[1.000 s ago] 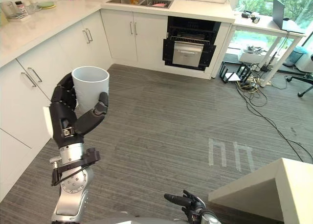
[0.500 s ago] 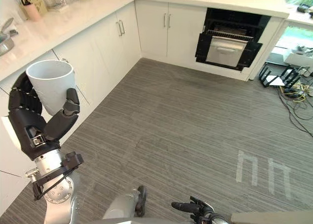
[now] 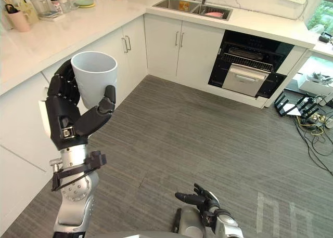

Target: Walk over to the sink, pick up the cup, carry it to the dishwasher, place the cup inside the dishwasher, then close the dishwasher door

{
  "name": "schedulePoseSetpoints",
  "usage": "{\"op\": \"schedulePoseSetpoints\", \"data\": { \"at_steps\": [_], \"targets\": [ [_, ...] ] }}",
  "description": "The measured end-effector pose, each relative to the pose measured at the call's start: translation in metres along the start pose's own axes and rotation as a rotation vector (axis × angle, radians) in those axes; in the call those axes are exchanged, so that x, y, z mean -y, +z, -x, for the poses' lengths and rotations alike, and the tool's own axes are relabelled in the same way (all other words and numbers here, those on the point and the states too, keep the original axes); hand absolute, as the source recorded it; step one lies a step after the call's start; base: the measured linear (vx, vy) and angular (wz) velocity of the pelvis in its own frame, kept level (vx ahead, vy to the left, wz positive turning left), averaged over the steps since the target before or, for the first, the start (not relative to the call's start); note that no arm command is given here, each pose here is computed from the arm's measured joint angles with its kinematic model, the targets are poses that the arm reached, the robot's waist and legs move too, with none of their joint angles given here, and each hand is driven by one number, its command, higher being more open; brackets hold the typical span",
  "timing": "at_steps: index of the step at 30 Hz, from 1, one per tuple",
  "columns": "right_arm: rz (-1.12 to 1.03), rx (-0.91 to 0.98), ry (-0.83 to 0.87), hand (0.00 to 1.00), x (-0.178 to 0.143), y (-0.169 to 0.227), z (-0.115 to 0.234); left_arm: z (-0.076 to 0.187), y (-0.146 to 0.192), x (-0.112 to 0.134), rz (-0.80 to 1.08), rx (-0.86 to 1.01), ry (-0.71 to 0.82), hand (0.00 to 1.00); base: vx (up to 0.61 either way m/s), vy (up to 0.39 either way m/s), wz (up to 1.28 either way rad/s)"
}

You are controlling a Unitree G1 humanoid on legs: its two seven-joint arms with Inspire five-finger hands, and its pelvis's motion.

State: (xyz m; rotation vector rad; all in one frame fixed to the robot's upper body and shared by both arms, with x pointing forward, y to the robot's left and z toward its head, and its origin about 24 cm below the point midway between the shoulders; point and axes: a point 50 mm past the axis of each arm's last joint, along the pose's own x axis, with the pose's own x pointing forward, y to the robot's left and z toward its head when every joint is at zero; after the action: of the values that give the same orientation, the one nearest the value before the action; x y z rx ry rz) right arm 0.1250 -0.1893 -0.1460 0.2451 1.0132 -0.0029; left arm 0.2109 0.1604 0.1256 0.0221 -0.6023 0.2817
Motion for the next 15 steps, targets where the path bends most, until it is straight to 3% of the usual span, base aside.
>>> {"op": "schedulePoseSetpoints", "data": {
  "at_steps": [4,10,15],
  "targets": [
    [0.069,-0.020,-0.057,1.00,0.013,0.007,0.004,0.013,0.004,0.006,-0.016,0.018,0.054,0.00,0.60,-0.223,0.18],
    [0.053,-0.026,-0.153,1.00,0.020,-0.005,0.012,0.019,0.006,0.019,0.042,0.007,-0.004,0.00,0.52,-0.187,0.03],
    [0.068,-0.105,-0.235,1.00,0.038,-0.014,0.010,0.018,0.007,0.009,0.006,0.050,-0.008,0.00,0.62,0.033,-0.67]
  ]
}}
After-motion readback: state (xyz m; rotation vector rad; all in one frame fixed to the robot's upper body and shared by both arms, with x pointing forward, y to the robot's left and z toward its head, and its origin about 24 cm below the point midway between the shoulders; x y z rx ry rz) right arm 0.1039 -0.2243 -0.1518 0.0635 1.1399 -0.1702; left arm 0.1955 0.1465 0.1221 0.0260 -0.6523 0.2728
